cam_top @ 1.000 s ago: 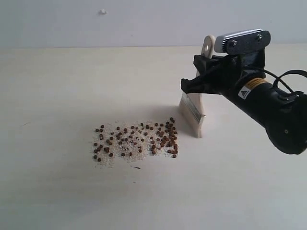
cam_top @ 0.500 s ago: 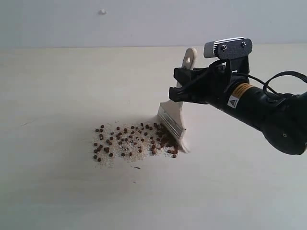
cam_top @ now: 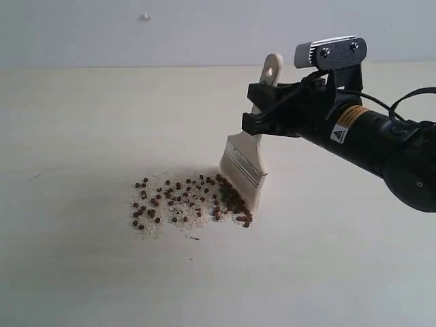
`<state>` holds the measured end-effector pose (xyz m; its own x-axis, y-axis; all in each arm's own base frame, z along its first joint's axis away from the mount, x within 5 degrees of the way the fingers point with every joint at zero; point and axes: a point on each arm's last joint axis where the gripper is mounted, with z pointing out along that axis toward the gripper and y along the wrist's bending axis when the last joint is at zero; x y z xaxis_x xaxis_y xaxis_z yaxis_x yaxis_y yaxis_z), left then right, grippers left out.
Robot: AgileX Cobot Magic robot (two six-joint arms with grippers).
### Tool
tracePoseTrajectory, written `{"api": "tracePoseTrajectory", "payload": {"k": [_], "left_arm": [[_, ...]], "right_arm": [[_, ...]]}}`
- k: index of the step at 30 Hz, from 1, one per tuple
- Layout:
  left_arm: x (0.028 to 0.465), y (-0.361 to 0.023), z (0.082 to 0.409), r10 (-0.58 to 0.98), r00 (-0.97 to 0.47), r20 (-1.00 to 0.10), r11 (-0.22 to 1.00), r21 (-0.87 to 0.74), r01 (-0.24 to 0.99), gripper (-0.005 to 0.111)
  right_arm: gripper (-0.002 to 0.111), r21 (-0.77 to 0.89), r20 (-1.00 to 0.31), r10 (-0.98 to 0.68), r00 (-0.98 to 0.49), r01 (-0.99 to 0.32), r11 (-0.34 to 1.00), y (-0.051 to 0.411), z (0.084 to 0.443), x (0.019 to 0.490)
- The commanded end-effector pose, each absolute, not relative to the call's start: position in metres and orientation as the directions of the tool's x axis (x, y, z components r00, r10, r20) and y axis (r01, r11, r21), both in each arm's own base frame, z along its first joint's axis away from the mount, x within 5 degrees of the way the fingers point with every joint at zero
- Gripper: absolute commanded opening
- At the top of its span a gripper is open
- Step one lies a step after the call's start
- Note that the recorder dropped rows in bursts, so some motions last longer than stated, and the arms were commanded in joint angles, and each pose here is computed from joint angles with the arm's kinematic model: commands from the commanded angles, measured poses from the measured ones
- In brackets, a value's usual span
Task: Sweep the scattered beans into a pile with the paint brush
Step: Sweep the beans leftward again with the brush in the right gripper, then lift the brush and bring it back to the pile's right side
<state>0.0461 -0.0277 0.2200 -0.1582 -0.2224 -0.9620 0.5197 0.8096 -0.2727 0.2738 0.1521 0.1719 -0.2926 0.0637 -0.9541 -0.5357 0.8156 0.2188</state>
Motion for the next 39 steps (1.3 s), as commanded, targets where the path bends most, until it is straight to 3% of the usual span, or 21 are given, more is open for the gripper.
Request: {"api": "tracePoseTrajectory", "payload": {"k": [1,7,18,27,33,39], "left_arm": [[0.046,-0.028,0.219,-0.226,-0.152,-0.962,0.809,-0.272,0.52,0.0],[0.046,-0.028,0.219,-0.226,-0.152,-0.962,0.809,-0.272,0.52,0.0],[0.046,-0.028,0.219,-0.226,-0.152,-0.962,0.809,-0.272,0.52,0.0],[0.046,-0.028,0.219,-0.226,-0.152,-0.962,0.809,-0.272,0.52,0.0],[0.046,-0.028,0.219,-0.226,-0.152,-0.962,0.809,-0.272,0.52,0.0],[0.046,-0.028,0.219,-0.226,-0.152,-0.962,0.809,-0.272,0.52,0.0]], "right_arm": [[0.0,0.175,-0.966,0.048,-0.255,-0.506,0.844,0.146,0.186,0.273],[0.0,0.149,-0.954,0.025,-0.298,-0.402,0.903,0.132,0.194,0.269],[0.0,0.336,-0.911,0.278,-0.306,-0.156,0.929,0.095,0.172,0.234],[0.0,0.398,-0.902,0.364,-0.231,-0.124,0.909,0.1,0.173,0.22],[0.0,0.33,-0.938,0.318,-0.136,-0.08,0.941,0.109,0.178,0.21],[0.0,0.272,-0.957,0.242,-0.162,-0.199,0.942,0.124,0.179,0.205]]}}
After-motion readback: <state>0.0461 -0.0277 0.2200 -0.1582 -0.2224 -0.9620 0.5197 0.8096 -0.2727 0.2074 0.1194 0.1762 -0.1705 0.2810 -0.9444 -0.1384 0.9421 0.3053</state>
